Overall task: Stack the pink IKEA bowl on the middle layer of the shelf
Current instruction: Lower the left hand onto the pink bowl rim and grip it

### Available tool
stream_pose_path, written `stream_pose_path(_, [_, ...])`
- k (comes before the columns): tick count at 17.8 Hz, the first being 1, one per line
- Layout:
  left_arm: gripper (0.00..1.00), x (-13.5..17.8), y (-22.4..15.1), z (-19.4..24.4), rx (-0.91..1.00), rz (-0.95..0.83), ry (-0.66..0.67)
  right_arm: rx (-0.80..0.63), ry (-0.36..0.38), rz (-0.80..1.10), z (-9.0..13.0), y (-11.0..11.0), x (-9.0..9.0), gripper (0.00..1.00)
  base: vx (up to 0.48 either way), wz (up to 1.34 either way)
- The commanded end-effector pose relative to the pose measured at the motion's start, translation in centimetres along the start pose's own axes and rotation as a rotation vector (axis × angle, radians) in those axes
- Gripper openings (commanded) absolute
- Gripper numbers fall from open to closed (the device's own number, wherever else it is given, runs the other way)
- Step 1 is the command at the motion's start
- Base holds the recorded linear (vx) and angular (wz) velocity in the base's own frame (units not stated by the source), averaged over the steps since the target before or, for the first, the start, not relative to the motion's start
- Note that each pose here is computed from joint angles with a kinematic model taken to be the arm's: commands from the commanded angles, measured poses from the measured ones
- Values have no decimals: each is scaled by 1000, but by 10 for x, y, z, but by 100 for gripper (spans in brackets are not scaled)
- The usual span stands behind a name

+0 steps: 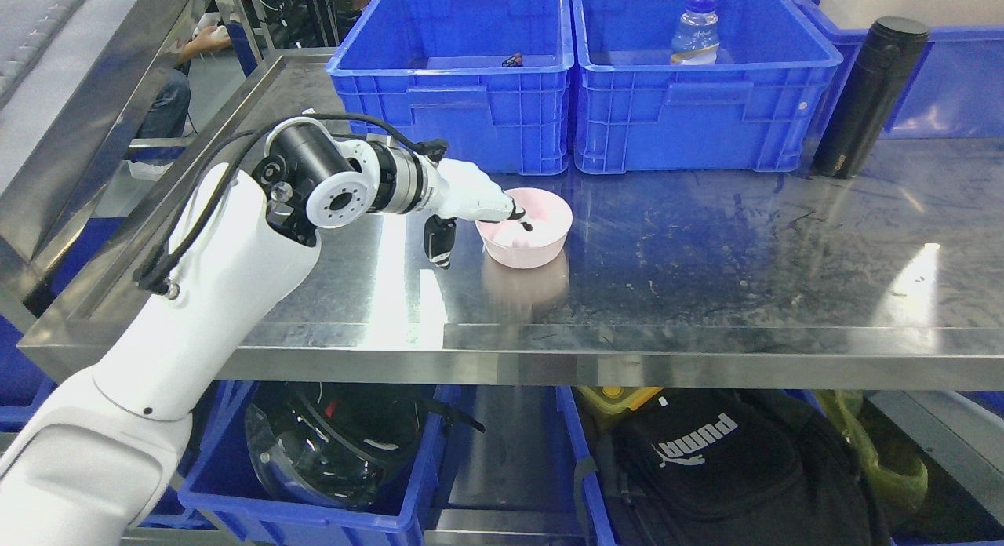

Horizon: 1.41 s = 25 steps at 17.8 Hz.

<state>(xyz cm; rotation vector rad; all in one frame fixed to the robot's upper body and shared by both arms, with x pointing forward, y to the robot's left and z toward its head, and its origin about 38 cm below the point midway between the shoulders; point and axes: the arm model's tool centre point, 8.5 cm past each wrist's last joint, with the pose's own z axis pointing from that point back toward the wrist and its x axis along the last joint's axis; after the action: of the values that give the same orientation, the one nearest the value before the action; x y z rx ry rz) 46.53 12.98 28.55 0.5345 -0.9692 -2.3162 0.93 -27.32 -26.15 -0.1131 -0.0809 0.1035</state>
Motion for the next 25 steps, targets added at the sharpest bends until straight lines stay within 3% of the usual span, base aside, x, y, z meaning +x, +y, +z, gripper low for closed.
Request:
stream_pose_path(1, [88, 24, 25, -29, 27, 2, -75, -12, 7, 2, 0, -10, -9, 100, 0, 0])
stream_pose_path(18, [78, -8, 3, -48, -78, 41, 5, -12, 7, 2, 0, -10, -9, 100, 0, 0])
stream_pose_path(25, [68, 15, 7, -74, -92, 20, -92, -12, 7, 2, 0, -10, -9, 100, 0, 0])
